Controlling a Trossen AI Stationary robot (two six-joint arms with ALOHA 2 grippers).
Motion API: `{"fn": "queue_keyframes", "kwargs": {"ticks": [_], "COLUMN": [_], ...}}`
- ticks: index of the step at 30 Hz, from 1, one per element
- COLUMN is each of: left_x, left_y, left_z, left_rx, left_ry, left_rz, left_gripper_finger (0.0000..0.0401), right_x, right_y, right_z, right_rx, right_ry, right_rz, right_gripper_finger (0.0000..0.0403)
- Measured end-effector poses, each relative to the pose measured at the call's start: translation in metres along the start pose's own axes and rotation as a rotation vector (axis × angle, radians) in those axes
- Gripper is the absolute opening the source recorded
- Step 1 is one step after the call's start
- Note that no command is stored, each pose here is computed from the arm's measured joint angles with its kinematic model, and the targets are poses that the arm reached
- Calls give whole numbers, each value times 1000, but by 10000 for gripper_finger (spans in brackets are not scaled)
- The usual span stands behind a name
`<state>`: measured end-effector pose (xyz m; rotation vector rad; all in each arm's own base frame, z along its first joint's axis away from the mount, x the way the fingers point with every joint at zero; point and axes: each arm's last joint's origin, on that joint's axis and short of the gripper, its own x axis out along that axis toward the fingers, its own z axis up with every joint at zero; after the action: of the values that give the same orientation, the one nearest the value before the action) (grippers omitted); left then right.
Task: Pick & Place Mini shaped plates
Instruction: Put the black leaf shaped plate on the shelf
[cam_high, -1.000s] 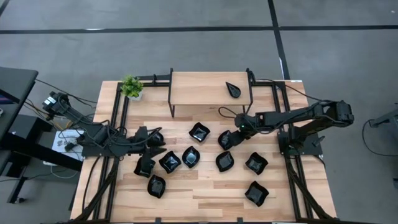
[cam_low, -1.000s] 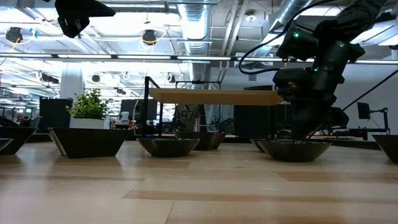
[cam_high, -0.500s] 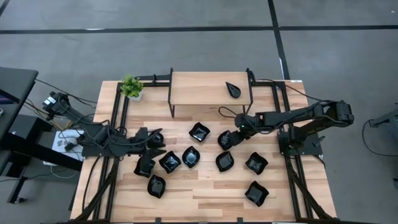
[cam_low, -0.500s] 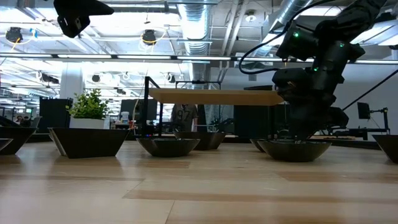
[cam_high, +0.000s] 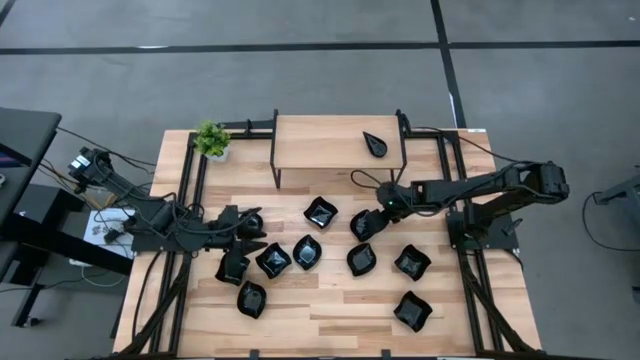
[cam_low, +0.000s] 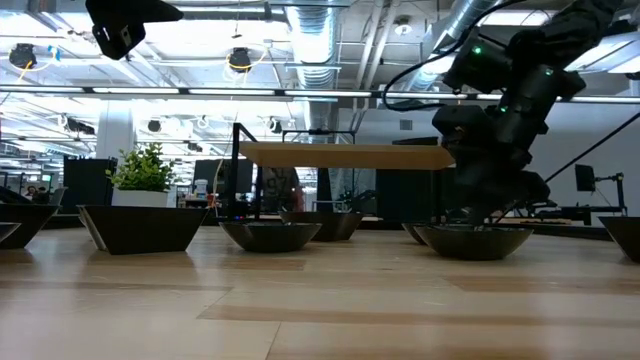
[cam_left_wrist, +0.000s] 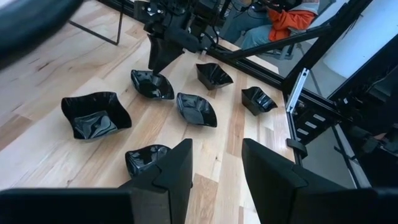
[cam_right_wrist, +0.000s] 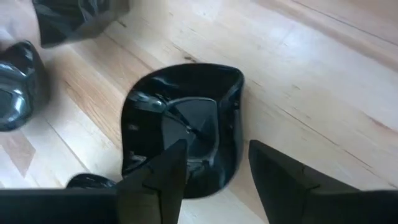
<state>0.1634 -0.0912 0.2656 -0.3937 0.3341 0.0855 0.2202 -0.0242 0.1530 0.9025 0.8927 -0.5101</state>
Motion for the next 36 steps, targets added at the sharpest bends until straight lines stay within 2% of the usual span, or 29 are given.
{"fn": "queue_keyframes", "kwargs": {"ticks": [11,21,29,36], "left_x": [0,0,0,0], "left_y": [-1,-1,-2,-2], "left_z": [1,1,1,1], "left_rx": [-5,-11,-12,-1], "left_ry": [-7,-11,-4,-3], "left_rz": [-5,-14,-27,-26], "left_gripper_finger": [140,140,140,140], "right_x": [5,29,28,21], "right_y": [0,3,4,4], "right_z": [-14,-16,-15,-15], "right_rx": [6,5,5,6], "right_ry": [-26,-13,-20,-23], "right_rz": [-41,-36,-24,-10], "right_gripper_finger": [168,168,151,116]}}
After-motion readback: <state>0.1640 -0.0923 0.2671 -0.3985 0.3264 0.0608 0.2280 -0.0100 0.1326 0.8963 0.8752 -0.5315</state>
